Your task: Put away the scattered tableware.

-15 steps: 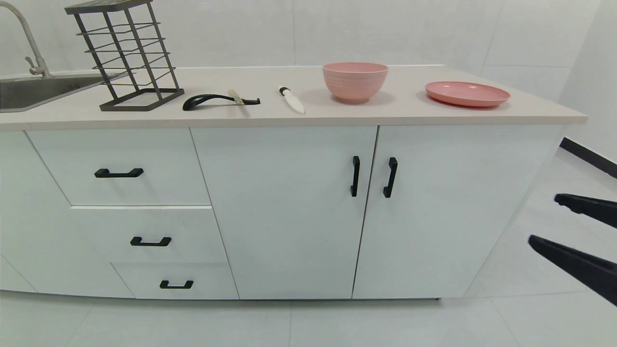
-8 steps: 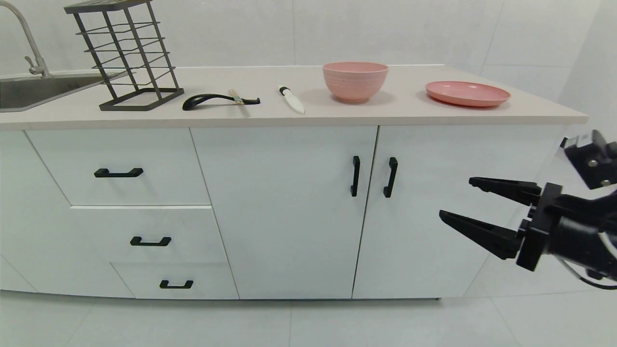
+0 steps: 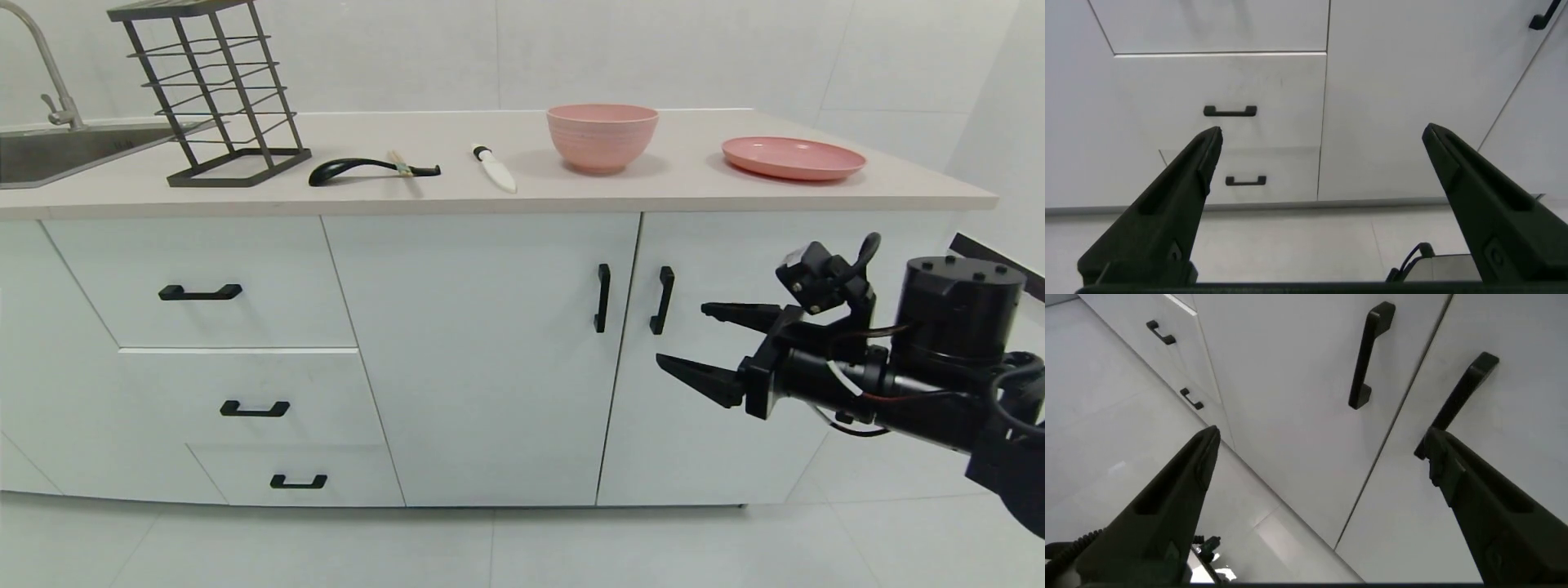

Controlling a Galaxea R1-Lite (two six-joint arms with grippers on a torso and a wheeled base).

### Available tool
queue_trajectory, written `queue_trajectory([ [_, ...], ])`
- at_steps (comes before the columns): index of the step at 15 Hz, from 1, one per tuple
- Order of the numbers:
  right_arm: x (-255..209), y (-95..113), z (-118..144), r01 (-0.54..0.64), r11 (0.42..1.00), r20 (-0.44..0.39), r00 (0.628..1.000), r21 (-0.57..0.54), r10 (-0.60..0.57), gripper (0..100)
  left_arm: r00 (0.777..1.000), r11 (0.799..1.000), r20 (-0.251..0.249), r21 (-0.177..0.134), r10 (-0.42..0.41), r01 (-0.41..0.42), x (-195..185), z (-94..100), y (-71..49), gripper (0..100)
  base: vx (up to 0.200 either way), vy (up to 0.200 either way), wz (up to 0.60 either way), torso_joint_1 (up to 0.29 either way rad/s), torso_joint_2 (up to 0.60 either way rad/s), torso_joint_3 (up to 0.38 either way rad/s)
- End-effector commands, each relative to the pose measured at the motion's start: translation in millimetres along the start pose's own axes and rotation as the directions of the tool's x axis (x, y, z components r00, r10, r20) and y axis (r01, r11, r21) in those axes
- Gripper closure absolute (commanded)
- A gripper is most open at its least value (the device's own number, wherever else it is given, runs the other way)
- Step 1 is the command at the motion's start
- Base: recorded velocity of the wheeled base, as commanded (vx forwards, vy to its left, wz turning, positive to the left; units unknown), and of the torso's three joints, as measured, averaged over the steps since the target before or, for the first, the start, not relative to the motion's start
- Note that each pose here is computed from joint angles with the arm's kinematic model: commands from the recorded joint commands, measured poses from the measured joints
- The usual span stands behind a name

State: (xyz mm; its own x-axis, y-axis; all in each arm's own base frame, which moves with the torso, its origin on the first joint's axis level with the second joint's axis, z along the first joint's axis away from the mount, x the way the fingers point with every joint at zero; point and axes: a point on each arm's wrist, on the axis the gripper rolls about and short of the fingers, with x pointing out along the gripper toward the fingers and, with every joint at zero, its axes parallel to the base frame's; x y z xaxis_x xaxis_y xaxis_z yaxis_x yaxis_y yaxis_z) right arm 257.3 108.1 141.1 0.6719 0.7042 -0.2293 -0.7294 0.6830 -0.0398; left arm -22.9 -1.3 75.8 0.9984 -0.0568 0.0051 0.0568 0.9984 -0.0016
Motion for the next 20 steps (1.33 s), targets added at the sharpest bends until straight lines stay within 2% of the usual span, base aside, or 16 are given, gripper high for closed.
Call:
queue_trajectory([
  [1, 17, -9, -6, 0.006, 1.0, -0.022, 1.0, 0.012, -0.006, 0, 1.0, 1.0, -0.001, 0.0, -0.001, 0.001, 0, 0.1, 0.0, 0, 0.0, 0.0, 0.0, 0.0, 0.0, 0.0],
  [4, 12, -8, -6, 0.012, 1.0, -0.021, 1.0, 0.013, -0.012, 0, 1.0, 1.0, -0.001, 0.008, -0.003, 0.003, 0, 0.1, -0.1, 0, 0.0, 0.0, 0.0, 0.0, 0.0, 0.0],
  [6, -8, -5, -3, 0.032, 0.999, -0.007, 0.999, 0.01, -0.032, 0, 0.999, 0.999, 0.002, 0.022, -0.034, 0.034, 0, 0.4, -0.8, 0, 0.0, 0.0, 0.0, 0.0, 0.0, 0.0],
  [7, -16, -3, -4, 0.039, 0.999, -0.01, 0.999, 0.013, -0.039, 0, 0.997, 0.998, 0.059, 0.036, -0.048, 0.046, 0, 7.0, -1.1, 0, 0.0, 0.0, 0.0, 0.0, 0.0, 0.0],
  [8, -29, 3, -7, 0.045, 0.999, -0.015, 0.999, 0.016, -0.044, 0, 0.924, 0.997, 0.375, 0.051, -0.071, 0.056, -13, 54.3, -2.3, 0, 0.0, 0.0, 0.0, 0.0, 0.0, 0.0],
  [9, -43, 6, -9, 0.06, 0.998, -0.011, 0.998, 0.016, -0.06, 0, 0.884, 0.994, 0.454, 0.059, -0.106, 0.089, -20, 89.9, -3.4, 0, 0.0, 0.0, 0.0, 0.0, 0.0, 0.0],
  [10, -47, 6, -9, 0.069, 0.997, -0.011, 0.998, 0.017, -0.069, 0, 0.883, 0.992, 0.452, 0.063, -0.124, 0.108, -21, 97.6, -3.6, 0, 0.0, 0.0, 0.0, 0.0, 0.0, 0.0],
  [11, -54, 8, -11, 0.077, 0.997, -0.009, 0.997, 0.019, -0.077, 0, 0.898, 0.983, 0.4, 0.066, -0.183, 0.171, -21, 100.1, -3.3, 0, 0.0, 0.0, 0.0, 0.0, 0.0, 0.0],
  [13, -58, 7, -12, 0.087, 0.996, -0.004, 0.996, 0.017, -0.087, 0, 0.893, 0.949, 0.32, 0.08, -0.315, 0.306, -17, 100.8, -3.0, 0, 0.0, 0.0, 0.0, 0.0, 0.0, 0.0],
  [14, -58, 7, -12, 0.086, 0.996, 0.0, 0.996, 0.015, -0.086, 0, 0.881, 0.926, 0.285, 0.085, -0.377, 0.368, -13, 100.5, -3.6, 0, 0.0, 0.0, 0.0, 0.0, 0.0, 0.0],
  [15, -56, 8, -9, 0.079, 0.997, 0.016, 0.997, 0.007, -0.079, 0, 0.845, 0.87, 0.212, 0.08, -0.491, 0.486, -2, 102.4, -5.2, 0, 0.0, 0.0, 0.0, 0.0, 0.0, 0.0],
  [16, -56, 8, -8, 0.078, 0.997, 0.018, 0.997, 0.007, -0.078, 0, 0.822, 0.839, 0.174, 0.07, -0.542, 0.539, 6, 103.8, -6.0, 0, 0.0, 0.0, 0.0, 0.0, 0.0, 0.0],
  [18, -56, 8, -10, 0.075, 0.997, 0.011, 0.997, 0.009, -0.075, 0, 0.778, 0.784, 0.103, 0.044, -0.62, 0.619, 21, 108.1, -8.5, 0, 0.0, 0.0, 0.0, 0.0, 0.0, 0.0],
  [19, -56, 8, -10, 0.074, 0.997, 0.013, 0.997, 0.01, -0.074, 0, 0.759, 0.763, 0.083, 0.035, -0.646, 0.645, 28, 114.9, -10.1, 0, 0.0, 0.0, 0.0, 0.0, 0.0, 0.0],
  [20, -56, 8, -9, 0.073, 0.997, 0.016, 0.997, 0.008, -0.073, 0, 0.753, 0.755, 0.065, 0.026, -0.655, 0.655, 38, 124.9, -11.9, 0, 0.0, 0.0, 0.0, 0.0, 0.0, 0.0],
])
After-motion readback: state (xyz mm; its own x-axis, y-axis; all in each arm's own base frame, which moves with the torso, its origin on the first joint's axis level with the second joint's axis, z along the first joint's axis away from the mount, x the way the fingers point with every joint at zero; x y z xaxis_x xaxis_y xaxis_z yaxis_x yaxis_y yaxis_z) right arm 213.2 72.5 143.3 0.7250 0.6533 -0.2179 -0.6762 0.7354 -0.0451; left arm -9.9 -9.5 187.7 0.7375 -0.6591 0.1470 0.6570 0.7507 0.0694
